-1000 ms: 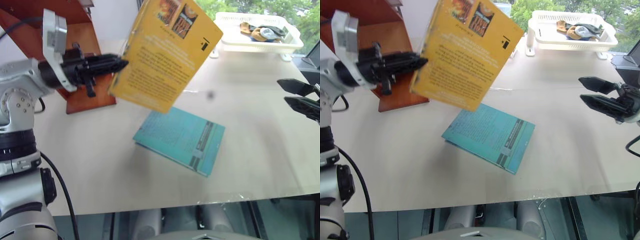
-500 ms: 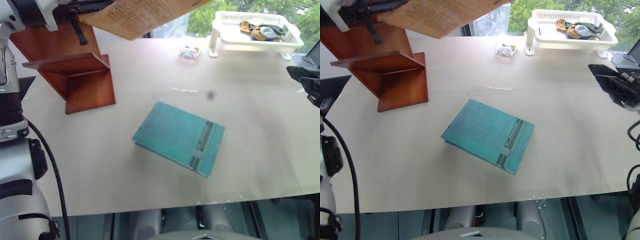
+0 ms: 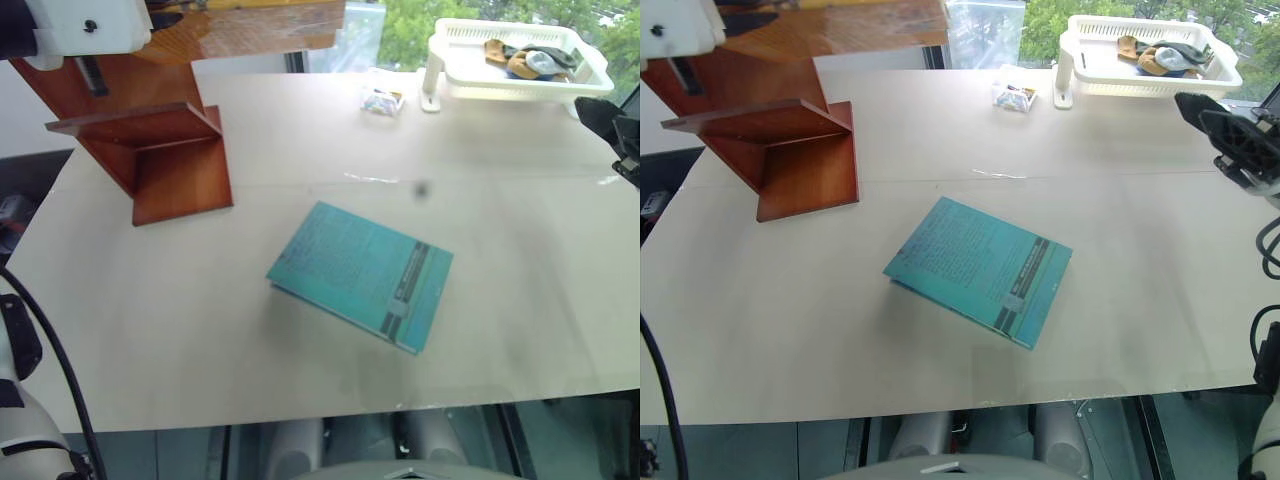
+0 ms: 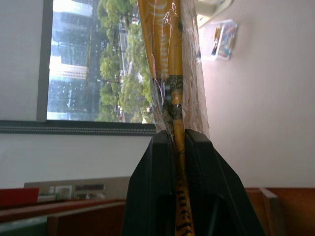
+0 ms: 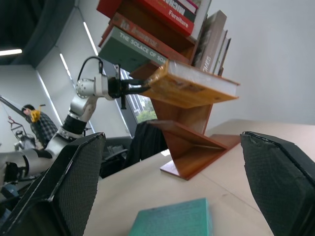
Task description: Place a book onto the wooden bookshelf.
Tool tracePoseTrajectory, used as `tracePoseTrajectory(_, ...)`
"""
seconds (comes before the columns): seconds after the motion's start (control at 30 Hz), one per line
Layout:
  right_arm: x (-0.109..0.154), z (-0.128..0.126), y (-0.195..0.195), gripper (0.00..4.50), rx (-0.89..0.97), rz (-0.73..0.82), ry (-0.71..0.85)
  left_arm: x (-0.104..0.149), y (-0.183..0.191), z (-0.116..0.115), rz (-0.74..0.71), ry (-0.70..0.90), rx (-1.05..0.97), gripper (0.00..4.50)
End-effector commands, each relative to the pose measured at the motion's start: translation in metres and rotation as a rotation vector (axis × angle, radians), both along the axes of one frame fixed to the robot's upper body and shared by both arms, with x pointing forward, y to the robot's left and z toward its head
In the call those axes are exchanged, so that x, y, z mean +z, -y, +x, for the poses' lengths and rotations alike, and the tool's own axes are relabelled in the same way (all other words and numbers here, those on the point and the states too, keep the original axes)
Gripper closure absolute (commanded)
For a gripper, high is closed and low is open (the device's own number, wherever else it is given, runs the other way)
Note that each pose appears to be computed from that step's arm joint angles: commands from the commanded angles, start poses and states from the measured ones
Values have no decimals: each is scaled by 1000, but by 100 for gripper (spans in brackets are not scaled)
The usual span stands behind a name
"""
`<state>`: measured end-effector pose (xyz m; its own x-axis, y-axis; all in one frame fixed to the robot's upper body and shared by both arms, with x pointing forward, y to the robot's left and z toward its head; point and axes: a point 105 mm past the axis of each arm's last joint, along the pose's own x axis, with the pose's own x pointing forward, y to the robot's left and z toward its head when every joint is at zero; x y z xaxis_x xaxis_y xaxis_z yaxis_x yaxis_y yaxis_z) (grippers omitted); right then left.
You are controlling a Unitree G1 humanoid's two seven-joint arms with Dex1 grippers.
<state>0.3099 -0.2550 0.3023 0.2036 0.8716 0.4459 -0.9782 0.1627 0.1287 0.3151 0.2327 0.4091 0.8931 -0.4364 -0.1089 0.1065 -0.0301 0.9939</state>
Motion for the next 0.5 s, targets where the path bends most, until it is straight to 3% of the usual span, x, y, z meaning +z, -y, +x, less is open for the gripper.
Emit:
tracePoseTrajectory(0.03, 17, -11, -2, 0, 87, 40, 81, 16, -11, -11, 30, 71, 59, 449)
tracePoseTrajectory(0.5, 18, 1, -10, 0, 81, 39, 100, -8, -53, -14, -30, -63, 239, 449)
